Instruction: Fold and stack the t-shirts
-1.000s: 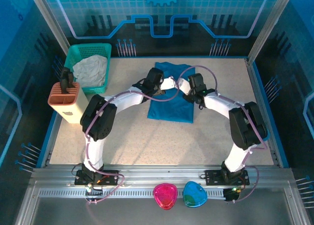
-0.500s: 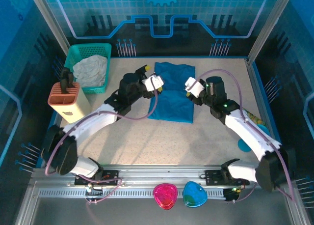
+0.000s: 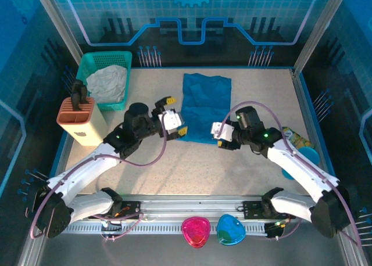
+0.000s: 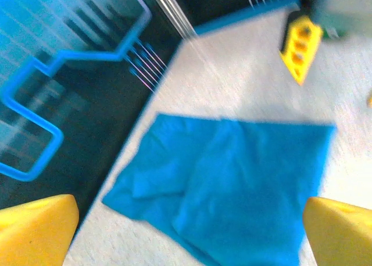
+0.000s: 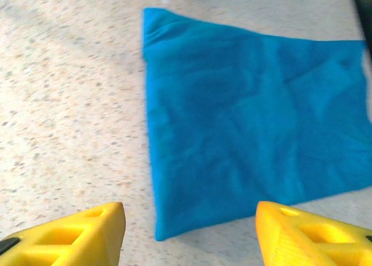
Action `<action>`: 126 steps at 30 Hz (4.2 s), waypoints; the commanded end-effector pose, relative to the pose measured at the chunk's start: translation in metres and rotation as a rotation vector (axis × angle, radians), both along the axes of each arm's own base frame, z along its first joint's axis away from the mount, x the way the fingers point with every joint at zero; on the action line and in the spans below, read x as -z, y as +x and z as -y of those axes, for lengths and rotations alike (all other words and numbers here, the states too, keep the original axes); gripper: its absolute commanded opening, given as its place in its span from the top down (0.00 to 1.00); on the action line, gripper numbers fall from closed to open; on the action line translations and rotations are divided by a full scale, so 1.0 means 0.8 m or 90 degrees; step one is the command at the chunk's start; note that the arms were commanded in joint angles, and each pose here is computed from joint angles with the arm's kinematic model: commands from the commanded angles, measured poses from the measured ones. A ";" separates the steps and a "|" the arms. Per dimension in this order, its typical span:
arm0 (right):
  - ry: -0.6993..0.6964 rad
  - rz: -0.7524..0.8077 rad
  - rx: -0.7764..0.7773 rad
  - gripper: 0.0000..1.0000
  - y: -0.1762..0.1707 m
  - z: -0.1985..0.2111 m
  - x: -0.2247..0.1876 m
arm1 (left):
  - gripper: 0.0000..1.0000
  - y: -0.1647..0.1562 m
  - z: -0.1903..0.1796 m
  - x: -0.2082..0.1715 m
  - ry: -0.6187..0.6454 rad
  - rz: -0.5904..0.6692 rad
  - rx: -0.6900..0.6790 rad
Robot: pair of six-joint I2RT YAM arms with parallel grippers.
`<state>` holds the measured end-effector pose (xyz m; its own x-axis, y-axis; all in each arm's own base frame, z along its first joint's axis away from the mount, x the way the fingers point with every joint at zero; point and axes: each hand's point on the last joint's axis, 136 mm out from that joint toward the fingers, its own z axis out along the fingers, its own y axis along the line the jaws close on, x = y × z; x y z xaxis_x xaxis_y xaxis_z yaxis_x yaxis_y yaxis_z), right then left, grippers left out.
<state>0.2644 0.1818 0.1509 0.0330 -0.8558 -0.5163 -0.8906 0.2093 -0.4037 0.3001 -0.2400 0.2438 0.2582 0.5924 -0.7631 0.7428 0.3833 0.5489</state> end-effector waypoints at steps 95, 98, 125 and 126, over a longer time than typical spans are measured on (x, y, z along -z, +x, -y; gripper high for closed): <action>-0.183 -0.204 0.030 1.00 0.010 0.032 0.096 | 1.00 -0.004 -0.008 0.195 0.438 -0.255 0.147; -0.173 -0.191 0.033 1.00 -0.011 0.034 0.078 | 1.00 -0.022 -0.001 0.179 0.423 -0.246 0.139; -0.086 -0.016 0.159 1.00 0.009 0.050 -0.052 | 1.00 -0.015 0.015 0.055 0.314 -0.145 0.047; -0.081 -0.012 0.167 1.00 0.019 0.051 -0.056 | 1.00 -0.002 0.016 0.051 0.307 -0.134 0.031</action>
